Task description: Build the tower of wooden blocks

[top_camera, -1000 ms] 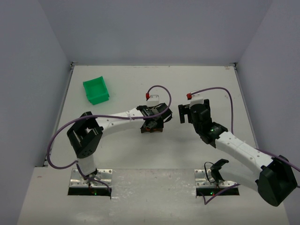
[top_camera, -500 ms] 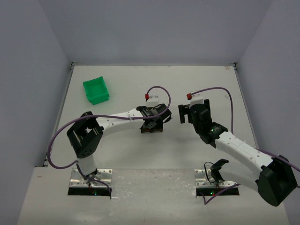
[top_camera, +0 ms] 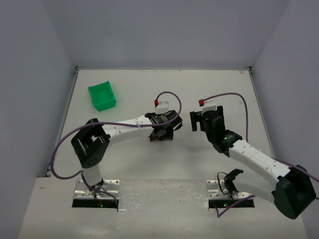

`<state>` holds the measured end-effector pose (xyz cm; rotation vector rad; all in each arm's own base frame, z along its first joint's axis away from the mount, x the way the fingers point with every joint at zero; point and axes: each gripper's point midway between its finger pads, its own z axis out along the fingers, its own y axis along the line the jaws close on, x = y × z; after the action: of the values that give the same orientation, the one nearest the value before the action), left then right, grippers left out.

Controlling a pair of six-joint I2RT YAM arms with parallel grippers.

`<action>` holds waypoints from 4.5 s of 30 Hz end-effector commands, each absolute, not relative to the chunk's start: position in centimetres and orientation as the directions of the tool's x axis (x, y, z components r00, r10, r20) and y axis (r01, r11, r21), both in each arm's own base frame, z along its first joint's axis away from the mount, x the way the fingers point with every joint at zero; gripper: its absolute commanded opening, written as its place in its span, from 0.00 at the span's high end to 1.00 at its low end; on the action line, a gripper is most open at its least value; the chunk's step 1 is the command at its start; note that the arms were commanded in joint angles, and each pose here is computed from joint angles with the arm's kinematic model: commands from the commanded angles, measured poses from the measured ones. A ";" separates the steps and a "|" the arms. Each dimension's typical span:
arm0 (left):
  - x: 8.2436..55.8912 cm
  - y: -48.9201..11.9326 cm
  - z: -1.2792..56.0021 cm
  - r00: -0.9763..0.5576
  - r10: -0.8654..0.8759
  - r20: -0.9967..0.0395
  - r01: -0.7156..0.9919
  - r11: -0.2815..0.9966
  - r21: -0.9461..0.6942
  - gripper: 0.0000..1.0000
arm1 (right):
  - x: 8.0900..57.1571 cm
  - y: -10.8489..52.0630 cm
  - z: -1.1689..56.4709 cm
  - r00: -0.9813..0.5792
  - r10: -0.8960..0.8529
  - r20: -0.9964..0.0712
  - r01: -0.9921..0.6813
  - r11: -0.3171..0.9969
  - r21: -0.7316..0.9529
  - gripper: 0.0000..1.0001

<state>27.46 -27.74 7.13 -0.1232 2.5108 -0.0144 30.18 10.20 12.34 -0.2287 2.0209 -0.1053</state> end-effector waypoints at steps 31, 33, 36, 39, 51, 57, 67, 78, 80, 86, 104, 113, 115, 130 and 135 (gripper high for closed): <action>28.1 -27.5 8.0 -0.786 -0.106 -0.609 -0.088 0.994 -0.059 0.26 | 30.7 10.1 13.4 -0.405 -0.183 -0.896 -0.083 0.983 -0.164 0.01; 28.3 -27.6 8.5 -0.780 -0.107 -0.617 -0.083 0.994 -0.068 0.23 | 30.8 10.1 13.5 -0.404 -0.182 -0.896 -0.085 0.983 -0.161 0.01; 28.4 -28.0 9.6 -0.766 -0.107 -0.633 -0.058 0.994 -0.098 0.17 | 30.8 10.3 13.5 -0.403 -0.183 -0.897 -0.092 0.983 -0.159 0.01; 28.5 -28.5 10.8 -0.751 -0.112 -0.651 -0.031 0.990 -0.135 0.06 | 30.7 10.4 13.5 -0.403 -0.185 -0.896 -0.098 0.982 -0.159 0.01; 29.5 -25.0 17.5 -0.617 -0.178 -0.767 -0.038 0.980 -0.196 0.00 | 30.3 13.0 13.6 -0.358 -0.250 -0.900 -0.284 0.947 -0.151 0.01; 32.9 -15.7 19.4 -0.492 -0.404 -0.771 -0.230 0.915 -0.333 0.00 | 29.2 17.0 13.4 -0.298 -0.318 -0.900 -0.522 0.844 -0.125 0.01; 34.9 -8.1 18.2 -0.387 -0.546 -0.743 -0.311 0.836 -0.452 0.00 | 32.6 21.5 14.2 -0.339 -0.286 -0.896 -0.580 0.814 -0.040 0.01; 34.8 -7.1 14.9 -0.426 -0.498 -0.755 -0.312 0.864 -0.394 0.00 | 41.0 27.9 8.7 -0.354 -0.553 -0.754 -0.674 0.710 -0.204 0.21; 34.8 -7.0 14.7 -0.431 -0.490 -0.758 -0.311 0.869 -0.386 0.00 | 42.4 28.8 8.4 -0.349 -0.572 -0.742 -0.669 0.706 -0.230 0.28; 34.7 -6.8 14.3 -0.435 -0.482 -0.760 -0.313 0.873 -0.374 0.00 | 44.1 29.9 6.0 -0.403 -0.598 -0.693 -0.668 0.710 -0.223 0.53; 34.8 -6.4 13.8 -0.437 -0.478 -0.762 -0.323 0.874 -0.364 0.00 | 43.9 28.6 3.1 -0.472 -0.630 -0.617 -0.643 0.725 -0.248 0.81; 34.8 -7.3 14.2 -0.463 -0.434 -0.773 -0.245 0.901 -0.358 0.00 | 44.0 29.3 7.2 -0.441 -0.545 -0.713 -0.607 0.766 -0.210 1.00; 34.8 -9.1 14.8 -0.487 -0.393 -0.780 -0.126 0.915 -0.383 0.00 | 43.9 29.6 9.7 -0.436 -0.479 -0.762 -0.587 0.793 -0.163 1.00; 27.6 -27.1 22.1 -0.148 0.179 -0.973 0.717 0.696 0.019 0.00 | 34.3 26.7 21.4 -0.689 0.036 -0.724 -0.599 0.534 0.597 1.00; 27.8 -29.0 24.1 -0.040 0.191 -0.981 0.776 0.625 0.090 0.00 | 31.8 26.9 21.9 -0.758 0.050 -0.650 -0.571 0.429 0.700 1.00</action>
<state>26.26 -27.13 18.73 0.7469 1.8063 -0.5895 35.39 25.18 19.86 -0.4112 2.1083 1.0516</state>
